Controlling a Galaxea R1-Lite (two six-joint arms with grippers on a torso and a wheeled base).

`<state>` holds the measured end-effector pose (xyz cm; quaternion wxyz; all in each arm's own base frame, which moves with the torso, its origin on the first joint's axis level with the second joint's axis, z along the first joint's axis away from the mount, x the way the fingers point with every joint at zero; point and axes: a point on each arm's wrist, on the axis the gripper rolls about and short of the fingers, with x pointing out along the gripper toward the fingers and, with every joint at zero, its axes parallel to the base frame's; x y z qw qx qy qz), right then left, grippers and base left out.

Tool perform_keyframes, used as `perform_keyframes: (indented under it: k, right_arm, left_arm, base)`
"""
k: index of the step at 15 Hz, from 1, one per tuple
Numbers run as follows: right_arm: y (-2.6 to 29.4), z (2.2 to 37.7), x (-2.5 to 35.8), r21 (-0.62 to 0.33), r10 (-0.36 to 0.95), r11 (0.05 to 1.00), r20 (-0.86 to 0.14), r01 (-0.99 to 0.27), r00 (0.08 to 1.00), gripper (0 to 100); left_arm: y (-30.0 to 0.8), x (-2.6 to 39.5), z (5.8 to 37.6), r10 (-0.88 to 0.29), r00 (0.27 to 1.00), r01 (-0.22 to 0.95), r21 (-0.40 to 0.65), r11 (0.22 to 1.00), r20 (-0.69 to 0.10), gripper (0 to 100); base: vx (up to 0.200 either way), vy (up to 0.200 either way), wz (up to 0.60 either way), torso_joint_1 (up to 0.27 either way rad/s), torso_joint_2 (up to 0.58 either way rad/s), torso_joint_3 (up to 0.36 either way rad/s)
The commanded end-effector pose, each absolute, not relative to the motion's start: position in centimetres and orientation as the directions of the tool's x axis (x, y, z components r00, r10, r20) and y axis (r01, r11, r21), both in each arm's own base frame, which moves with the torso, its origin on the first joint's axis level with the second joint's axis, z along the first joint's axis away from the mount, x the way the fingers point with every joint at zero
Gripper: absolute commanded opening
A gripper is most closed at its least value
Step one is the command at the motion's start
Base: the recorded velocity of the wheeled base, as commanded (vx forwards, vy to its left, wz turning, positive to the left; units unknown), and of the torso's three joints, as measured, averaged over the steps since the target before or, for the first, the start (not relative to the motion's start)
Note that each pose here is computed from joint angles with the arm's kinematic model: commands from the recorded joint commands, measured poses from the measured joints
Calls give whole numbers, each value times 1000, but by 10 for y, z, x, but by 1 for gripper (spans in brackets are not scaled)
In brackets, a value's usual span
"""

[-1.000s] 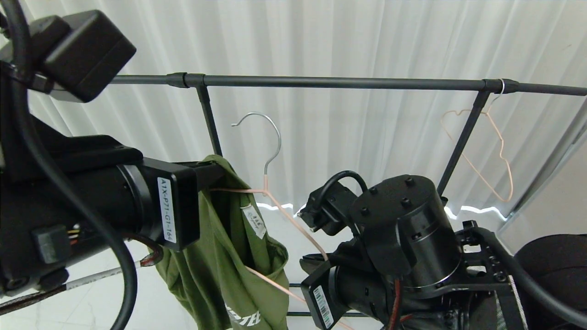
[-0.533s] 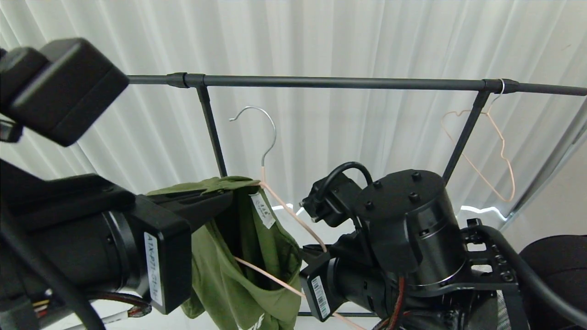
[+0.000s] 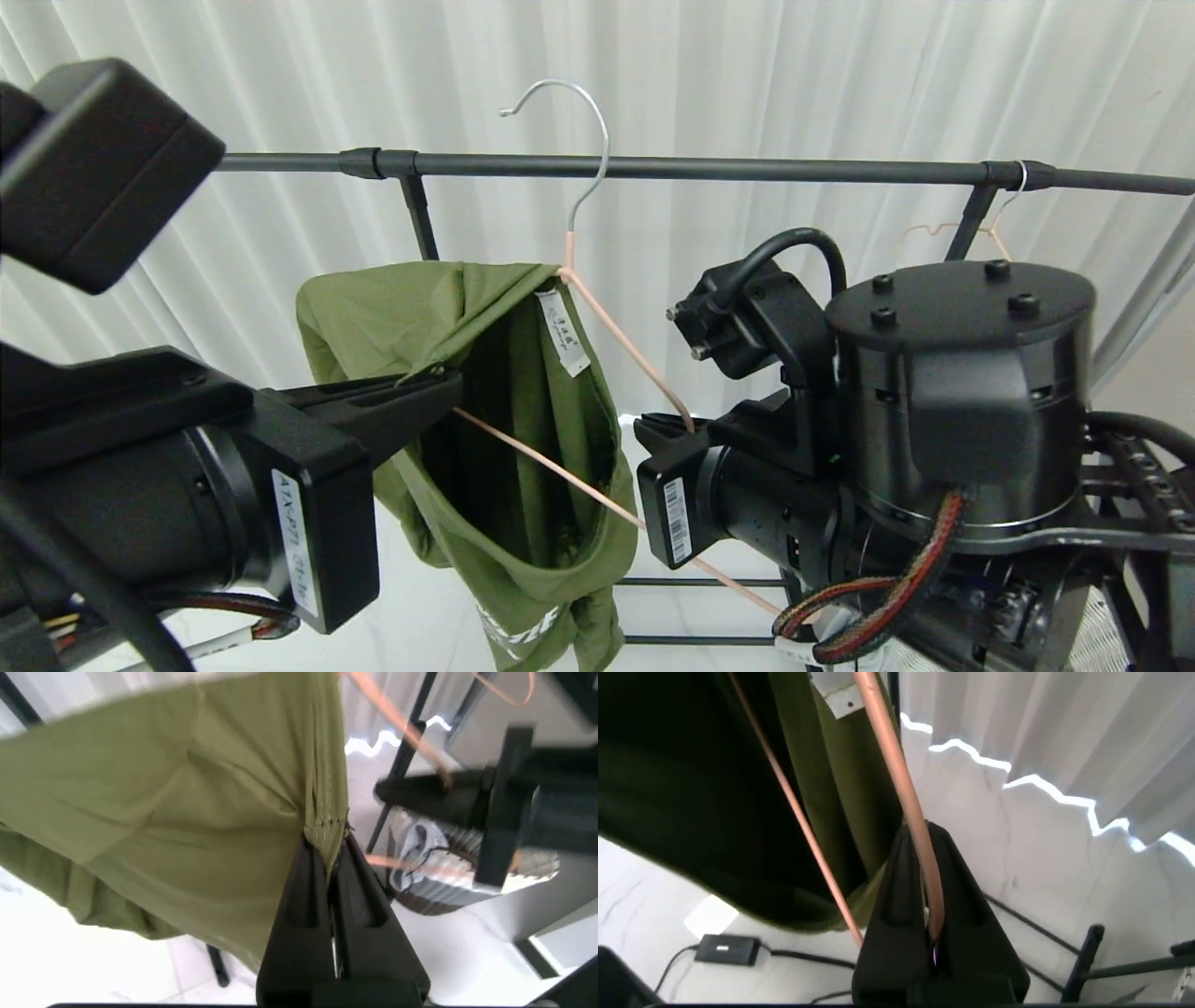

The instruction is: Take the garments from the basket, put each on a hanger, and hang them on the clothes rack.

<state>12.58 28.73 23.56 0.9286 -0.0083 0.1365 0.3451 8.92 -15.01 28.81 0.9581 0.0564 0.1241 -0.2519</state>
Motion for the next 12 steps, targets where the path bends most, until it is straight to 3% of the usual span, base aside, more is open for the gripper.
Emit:
perform_keyframes:
  k: [1,12]
  right_arm:
    - [284,241,128,77,639,764,-232,-641,733,0]
    - [243,266,159,-12,547,832,-151,-555,823,0]
  left_arm:
    - [-152,90,287,-471,842,501,56,864,-265,0]
    - [-176,103,282,-476,849,515,154,843,-229,0]
  base:
    - [0,0,0,0,0,0]
    - [0,0,0,0,0,0]
